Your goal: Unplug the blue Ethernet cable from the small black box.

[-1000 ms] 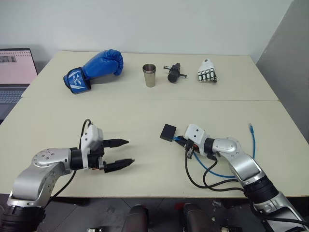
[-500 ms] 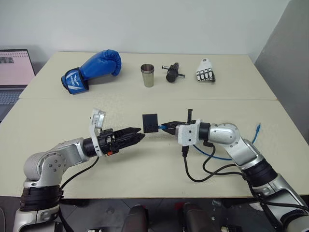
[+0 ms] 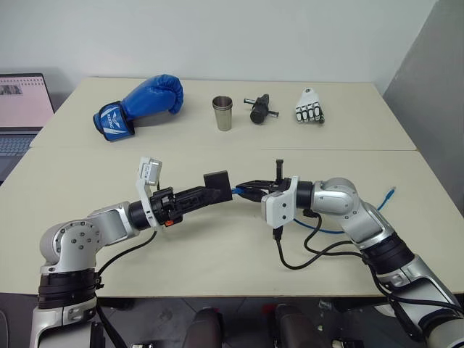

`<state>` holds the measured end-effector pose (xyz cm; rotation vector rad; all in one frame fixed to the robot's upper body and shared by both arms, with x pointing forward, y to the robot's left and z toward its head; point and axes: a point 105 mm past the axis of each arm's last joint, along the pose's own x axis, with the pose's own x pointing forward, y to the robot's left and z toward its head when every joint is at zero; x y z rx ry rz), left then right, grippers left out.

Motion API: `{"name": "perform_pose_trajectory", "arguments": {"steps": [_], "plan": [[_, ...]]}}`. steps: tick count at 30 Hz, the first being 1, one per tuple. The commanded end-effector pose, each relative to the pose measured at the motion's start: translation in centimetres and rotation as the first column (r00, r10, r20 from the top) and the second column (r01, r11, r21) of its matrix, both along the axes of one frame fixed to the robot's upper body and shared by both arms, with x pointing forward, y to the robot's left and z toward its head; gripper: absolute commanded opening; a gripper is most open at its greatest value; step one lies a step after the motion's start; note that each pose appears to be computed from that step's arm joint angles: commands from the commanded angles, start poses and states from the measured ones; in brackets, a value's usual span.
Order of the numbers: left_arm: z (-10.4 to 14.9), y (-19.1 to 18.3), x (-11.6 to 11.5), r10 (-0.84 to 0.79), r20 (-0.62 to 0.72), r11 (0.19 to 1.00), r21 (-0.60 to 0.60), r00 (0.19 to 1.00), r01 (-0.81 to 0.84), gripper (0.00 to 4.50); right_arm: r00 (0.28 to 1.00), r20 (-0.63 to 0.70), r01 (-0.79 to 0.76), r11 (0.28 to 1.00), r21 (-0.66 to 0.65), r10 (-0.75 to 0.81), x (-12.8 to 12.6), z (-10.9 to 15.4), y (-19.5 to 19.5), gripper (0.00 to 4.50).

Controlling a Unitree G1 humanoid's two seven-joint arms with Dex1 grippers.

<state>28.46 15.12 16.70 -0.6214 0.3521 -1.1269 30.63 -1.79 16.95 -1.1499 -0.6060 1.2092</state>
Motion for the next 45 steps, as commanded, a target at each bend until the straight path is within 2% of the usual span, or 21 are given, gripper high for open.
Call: {"name": "perform_pose_trajectory", "arguments": {"steps": [1,5,14,16,26,28,34,37,39,42,45], "plan": [[1.1,0.1,-0.2,-0.017,0.033,1.0,0.003,0.999,0.017,3.84,0.998,0.052,-0.023,1.0,0.02,0.022,-0.1,1.4,0.2,0.11],[1.0,0.1,-0.2,-0.026,0.029,1.0,0.005,0.999,0.026,3.11,0.998,0.055,-0.027,0.999,0.019,0.026,-0.2,1.4,0.2,0.11],[0.7,-0.1,-0.3,-0.049,0.022,0.999,0.016,0.999,0.049,1.1,0.998,0.059,-0.034,0.999,0.024,0.033,-0.4,1.6,0.2,0.11],[0.6,-0.2,-0.3,-0.054,0.022,0.998,0.019,0.998,0.054,0.81,0.998,0.059,-0.038,0.999,0.025,0.036,-0.5,1.6,0.2,0.11],[0.0,-0.3,-0.4,-0.068,0.024,0.996,0.053,0.997,0.067,0.78,0.998,0.004,-0.061,0.998,0.021,0.061,-1.1,1.1,0.5,0.11],[-0.1,-0.3,-0.4,-0.069,0.027,0.996,0.058,0.997,0.067,0.78,0.997,-0.038,-0.062,0.998,0.015,0.062,-1.2,0.9,0.3,0.82],[0.0,-0.4,-0.4,-0.092,0.046,0.993,0.073,0.995,0.088,0.77,0.993,-0.101,-0.072,0.997,-0.035,0.068,-1.7,0.5,-0.3,2.07],[0.1,-0.3,-0.5,-0.113,0.066,0.99,0.093,0.991,0.107,0.77,0.978,-0.196,-0.079,0.997,-0.019,0.074,-2.6,0.8,-1.0,2.09],[0.1,-0.2,-0.5,-0.126,0.083,0.987,0.111,0.989,0.116,0.77,0.956,-0.285,-0.071,0.997,0.006,0.07,-3.1,1.1,-1.7,2.09],[0.2,0.0,-0.4,-0.144,0.115,0.982,0.137,0.983,0.128,0.77,0.874,-0.482,-0.02,0.996,0.088,0.06,-3.8,1.7,-2.5,2.09],[0.4,0.1,-0.5,-0.18,0.153,0.975,0.162,0.972,0.155,0.77,0.742,-0.666,0.071,0.98,0.186,0.073,-3.9,2.3,-2.8,2.09]]}}
